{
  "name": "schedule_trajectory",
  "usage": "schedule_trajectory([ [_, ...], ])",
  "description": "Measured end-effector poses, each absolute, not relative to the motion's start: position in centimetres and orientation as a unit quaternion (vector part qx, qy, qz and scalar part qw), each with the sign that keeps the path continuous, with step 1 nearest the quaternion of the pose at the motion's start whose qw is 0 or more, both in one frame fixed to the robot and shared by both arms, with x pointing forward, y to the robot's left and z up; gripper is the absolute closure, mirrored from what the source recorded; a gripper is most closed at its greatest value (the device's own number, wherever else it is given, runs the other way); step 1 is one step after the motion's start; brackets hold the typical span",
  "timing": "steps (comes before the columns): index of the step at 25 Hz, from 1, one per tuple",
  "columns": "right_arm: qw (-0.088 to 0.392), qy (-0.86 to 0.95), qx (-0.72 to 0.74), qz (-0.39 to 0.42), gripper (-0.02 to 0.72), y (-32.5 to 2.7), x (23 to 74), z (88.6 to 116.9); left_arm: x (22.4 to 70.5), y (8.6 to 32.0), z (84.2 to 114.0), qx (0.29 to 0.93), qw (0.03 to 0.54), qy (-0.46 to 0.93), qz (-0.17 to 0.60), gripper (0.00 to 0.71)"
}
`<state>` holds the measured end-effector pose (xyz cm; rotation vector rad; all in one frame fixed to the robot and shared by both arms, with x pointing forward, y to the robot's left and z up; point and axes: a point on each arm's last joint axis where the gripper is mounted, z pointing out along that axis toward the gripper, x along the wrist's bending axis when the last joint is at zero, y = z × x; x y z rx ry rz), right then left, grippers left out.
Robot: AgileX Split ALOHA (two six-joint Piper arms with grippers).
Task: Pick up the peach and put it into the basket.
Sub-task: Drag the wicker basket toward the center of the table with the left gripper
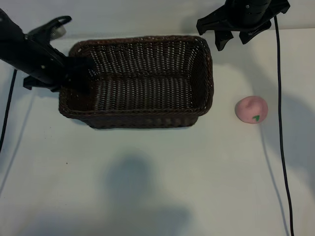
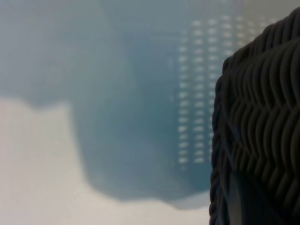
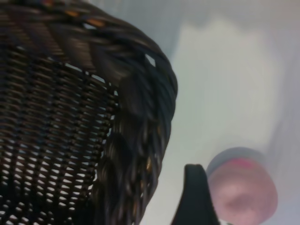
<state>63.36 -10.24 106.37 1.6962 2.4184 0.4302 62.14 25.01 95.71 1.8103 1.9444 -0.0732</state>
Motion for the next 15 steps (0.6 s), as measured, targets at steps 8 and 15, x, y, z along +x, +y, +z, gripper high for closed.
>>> schedule_trajectory([
  [8, 0.078, 0.808, 0.566, 0.144, 0.192, -10.2, 63.4, 106.4, 62.6, 25.0, 94.4, 0.659, 0.230, 0.716, -0.021, 0.608],
  [15, 0.078, 0.808, 0.566, 0.144, 0.192, -10.2, 63.4, 106.4, 62.8, 25.0, 94.2, 0.657, 0.232, 0.717, -0.016, 0.608],
])
